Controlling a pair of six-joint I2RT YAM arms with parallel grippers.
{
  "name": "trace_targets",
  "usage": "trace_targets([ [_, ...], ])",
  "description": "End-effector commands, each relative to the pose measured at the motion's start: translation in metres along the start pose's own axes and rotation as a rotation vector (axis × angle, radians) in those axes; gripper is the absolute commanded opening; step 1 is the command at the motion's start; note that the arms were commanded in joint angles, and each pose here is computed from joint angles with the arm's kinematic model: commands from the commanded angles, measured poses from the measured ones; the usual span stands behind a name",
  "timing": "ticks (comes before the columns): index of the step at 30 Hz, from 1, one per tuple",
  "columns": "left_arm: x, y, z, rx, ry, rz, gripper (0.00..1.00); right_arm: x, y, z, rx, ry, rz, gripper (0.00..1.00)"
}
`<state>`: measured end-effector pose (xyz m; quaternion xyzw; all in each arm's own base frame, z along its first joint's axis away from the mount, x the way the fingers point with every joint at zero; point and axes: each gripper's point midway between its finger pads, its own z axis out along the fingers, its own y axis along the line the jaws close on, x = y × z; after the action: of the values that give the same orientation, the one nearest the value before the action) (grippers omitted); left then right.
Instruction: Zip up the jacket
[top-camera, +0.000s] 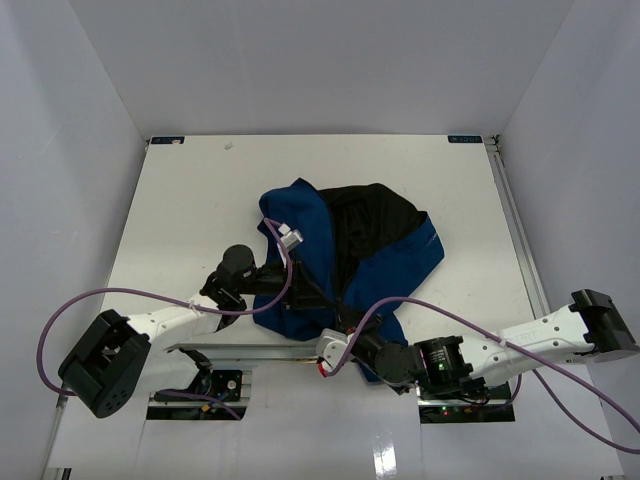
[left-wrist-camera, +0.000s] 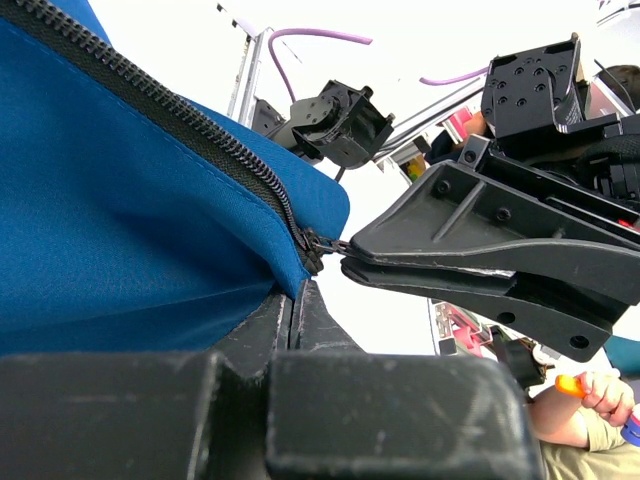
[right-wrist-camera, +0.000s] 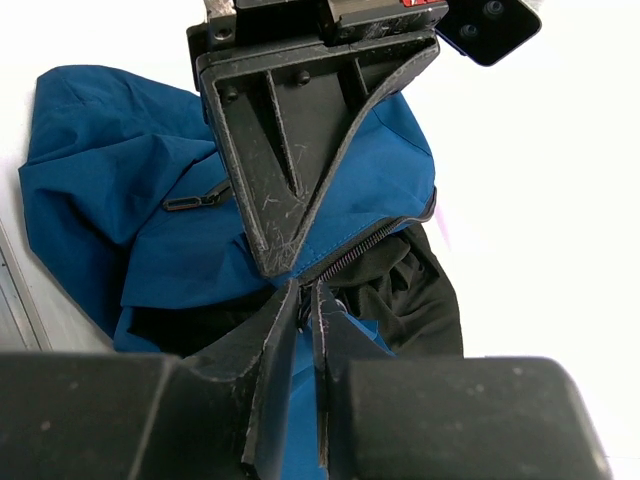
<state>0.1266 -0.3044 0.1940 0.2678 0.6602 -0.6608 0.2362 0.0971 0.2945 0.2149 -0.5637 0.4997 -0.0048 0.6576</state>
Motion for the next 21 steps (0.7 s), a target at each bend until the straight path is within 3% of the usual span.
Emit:
trace_targets([
  [1, 0.003, -0.008, -0.002, 0.038, 0.010, 0.024, 0.00, -0.007, -0.008, 0.001, 0.031, -0.028, 0.068, 0.16],
  [7, 0.004, -0.010, -0.003, 0.048, 0.008, 0.033, 0.00, -0.004, -0.013, 0.008, 0.051, -0.017, 0.087, 0.08],
  [21, 0.007, -0.025, -0.002, 0.105, 0.020, 0.046, 0.00, 0.002, -0.057, 0.029, 0.120, -0.095, 0.207, 0.08],
])
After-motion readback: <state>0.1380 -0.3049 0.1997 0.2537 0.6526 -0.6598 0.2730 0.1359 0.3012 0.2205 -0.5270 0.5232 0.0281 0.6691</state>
